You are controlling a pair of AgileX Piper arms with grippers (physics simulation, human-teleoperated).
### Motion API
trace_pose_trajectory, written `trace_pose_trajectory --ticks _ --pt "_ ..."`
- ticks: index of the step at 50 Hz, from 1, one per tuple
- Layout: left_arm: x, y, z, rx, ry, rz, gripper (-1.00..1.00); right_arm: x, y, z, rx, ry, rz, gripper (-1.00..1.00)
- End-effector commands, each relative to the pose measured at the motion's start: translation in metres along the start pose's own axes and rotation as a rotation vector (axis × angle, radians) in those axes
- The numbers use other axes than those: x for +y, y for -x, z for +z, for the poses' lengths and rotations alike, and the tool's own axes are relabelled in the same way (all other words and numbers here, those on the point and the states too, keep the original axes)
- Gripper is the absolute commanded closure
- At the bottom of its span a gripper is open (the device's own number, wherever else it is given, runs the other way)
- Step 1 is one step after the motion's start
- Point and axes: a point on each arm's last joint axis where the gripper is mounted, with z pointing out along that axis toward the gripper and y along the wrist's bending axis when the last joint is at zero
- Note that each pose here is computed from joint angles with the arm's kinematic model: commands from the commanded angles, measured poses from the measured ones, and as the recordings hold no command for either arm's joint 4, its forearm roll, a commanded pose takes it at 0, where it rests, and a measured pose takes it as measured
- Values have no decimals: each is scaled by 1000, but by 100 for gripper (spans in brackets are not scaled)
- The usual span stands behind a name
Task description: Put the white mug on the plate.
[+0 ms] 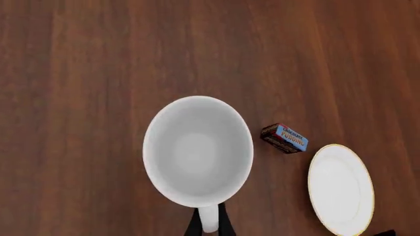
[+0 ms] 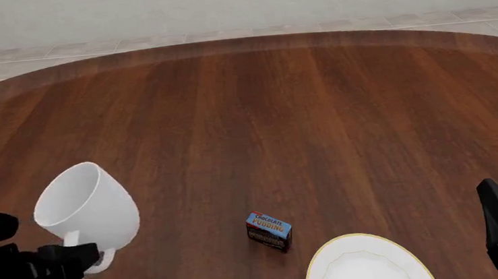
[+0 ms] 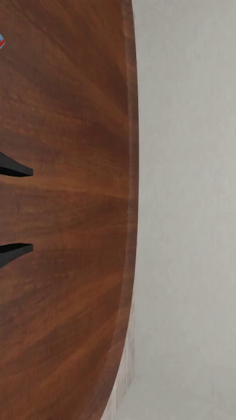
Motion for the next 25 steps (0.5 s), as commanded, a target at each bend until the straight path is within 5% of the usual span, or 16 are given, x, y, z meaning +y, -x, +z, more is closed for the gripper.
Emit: trace_pose_trajectory --ticks 1,25 --pt "-15 1 1 33 -82 53 100 0 0 0 3 0 0 -100" --pt "-41 0 22 110 -174 85 100 0 0 0 3 -1 0 -100"
